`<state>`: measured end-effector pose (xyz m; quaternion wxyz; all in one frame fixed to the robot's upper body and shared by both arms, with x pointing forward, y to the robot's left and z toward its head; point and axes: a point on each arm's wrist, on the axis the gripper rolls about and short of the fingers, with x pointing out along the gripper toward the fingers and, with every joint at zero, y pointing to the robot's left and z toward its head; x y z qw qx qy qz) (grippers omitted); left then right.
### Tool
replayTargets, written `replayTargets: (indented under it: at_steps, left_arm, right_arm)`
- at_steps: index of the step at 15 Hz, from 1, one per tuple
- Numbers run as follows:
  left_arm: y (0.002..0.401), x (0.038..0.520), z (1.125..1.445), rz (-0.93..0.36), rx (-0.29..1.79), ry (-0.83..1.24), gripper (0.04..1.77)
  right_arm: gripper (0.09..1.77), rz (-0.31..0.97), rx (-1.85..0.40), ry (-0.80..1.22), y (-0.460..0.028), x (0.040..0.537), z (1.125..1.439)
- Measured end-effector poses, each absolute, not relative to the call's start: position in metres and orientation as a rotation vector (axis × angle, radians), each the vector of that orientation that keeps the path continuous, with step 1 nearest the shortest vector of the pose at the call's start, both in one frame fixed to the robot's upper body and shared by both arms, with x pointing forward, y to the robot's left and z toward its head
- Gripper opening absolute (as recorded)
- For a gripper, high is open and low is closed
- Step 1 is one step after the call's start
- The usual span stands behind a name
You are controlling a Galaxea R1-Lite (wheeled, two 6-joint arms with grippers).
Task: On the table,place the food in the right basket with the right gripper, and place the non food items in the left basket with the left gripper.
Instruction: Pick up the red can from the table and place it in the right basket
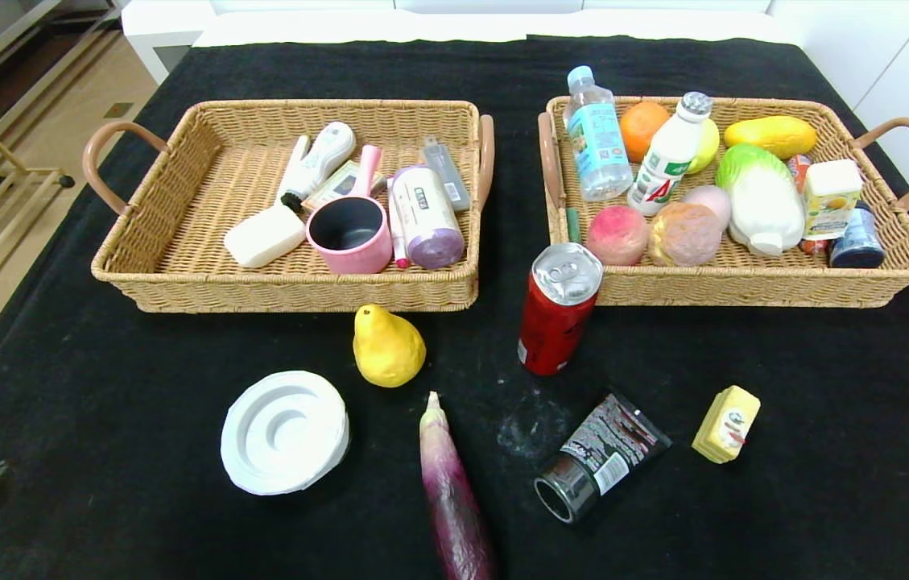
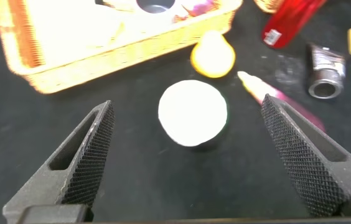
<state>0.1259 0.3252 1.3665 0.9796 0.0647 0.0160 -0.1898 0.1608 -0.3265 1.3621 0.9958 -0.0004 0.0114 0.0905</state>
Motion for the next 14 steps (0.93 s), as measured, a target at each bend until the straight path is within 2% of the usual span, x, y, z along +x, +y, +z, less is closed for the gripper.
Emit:
replayTargets:
  at_steps: [6, 14]
  left_arm:
    - [0.314, 0.167, 1.379, -0.549, 0.131, 0.037, 1.72]
    - [0.28, 0.215, 1.393, -0.757, 0.188, 0.085, 1.72]
  right_arm:
    - [1.71, 0.374, -0.026, 0.113, -0.301, 0.197, 1.359]
    - [1.71, 0.522, -0.124, 0.207, -0.269, 0.224, 1.35]
